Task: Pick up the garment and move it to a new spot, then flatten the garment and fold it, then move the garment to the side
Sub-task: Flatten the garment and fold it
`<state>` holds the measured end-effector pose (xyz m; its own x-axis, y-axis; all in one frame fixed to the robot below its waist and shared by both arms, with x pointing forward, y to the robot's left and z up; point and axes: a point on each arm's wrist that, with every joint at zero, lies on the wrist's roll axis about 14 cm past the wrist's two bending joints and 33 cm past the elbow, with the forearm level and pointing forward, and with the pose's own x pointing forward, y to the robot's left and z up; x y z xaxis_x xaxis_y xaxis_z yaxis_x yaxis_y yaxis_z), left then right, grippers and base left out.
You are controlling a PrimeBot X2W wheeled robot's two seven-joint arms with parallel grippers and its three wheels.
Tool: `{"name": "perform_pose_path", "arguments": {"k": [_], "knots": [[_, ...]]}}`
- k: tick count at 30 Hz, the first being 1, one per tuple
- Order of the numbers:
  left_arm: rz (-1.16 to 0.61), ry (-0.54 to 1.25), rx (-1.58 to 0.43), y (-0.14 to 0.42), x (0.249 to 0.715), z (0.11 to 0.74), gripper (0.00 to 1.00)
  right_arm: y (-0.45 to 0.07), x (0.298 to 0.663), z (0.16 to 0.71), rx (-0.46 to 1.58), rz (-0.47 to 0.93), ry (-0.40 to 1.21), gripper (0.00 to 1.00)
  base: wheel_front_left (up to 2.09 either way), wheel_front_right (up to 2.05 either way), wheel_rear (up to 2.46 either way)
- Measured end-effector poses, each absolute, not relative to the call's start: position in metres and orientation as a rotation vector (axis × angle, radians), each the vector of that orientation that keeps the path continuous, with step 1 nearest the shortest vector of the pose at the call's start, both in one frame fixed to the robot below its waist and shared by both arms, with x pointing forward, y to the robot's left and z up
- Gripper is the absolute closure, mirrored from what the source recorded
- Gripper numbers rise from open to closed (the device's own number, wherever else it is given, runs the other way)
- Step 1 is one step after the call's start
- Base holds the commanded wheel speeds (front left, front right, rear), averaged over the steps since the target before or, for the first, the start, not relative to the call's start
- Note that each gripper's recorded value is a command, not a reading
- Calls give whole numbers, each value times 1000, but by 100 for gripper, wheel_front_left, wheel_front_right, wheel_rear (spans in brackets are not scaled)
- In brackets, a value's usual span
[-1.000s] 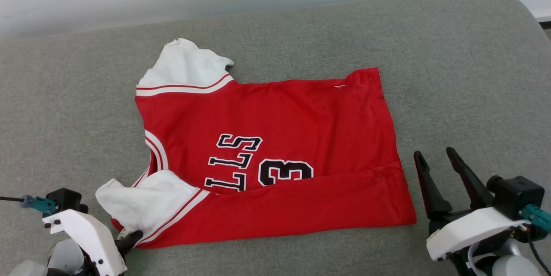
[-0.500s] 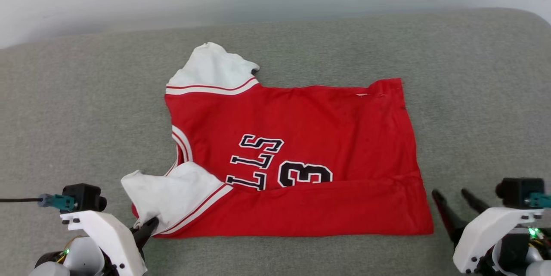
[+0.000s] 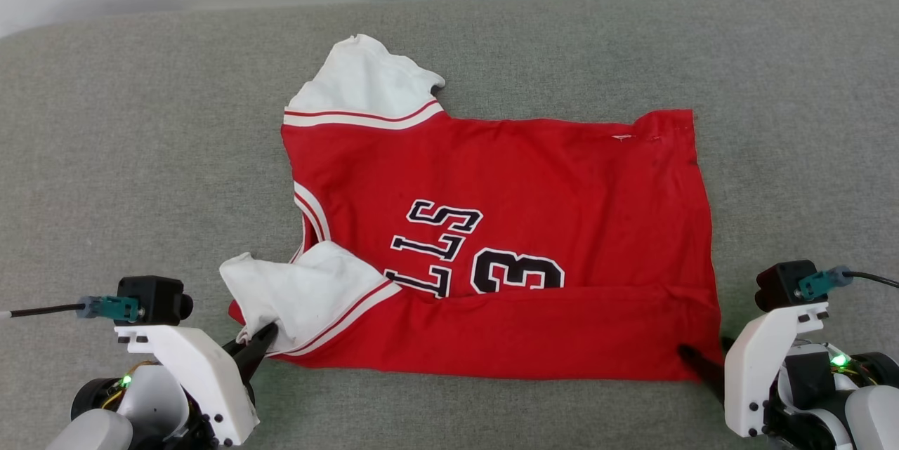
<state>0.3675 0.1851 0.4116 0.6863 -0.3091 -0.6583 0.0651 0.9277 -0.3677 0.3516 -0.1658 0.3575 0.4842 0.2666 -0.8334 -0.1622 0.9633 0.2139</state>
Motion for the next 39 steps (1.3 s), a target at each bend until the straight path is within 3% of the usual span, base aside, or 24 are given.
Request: {"name": "perform_pose_path", "arguments": {"k": [1,14,21,30,37,38,39], "knots": [[-210,786,-331,186,368,411,100,-165,352,357,109,266,1035,100,0,0,0],[-211,658,-316,185,355,435,100,-165,353,392,93,277,925,100,0,0,0],[-173,575,-333,188,330,451,100,-167,336,415,91,287,857,100,0,0,0],[-116,634,-376,194,283,442,100,-170,306,420,102,281,854,100,0,0,0],[-128,719,-446,181,271,414,100,-172,293,400,135,245,890,100,0,0,0],[-134,723,-451,179,273,411,100,-172,291,396,144,239,900,60,0,0,0],[-140,732,-459,177,275,408,100,-172,290,393,152,237,901,0,0,0,0]]}}
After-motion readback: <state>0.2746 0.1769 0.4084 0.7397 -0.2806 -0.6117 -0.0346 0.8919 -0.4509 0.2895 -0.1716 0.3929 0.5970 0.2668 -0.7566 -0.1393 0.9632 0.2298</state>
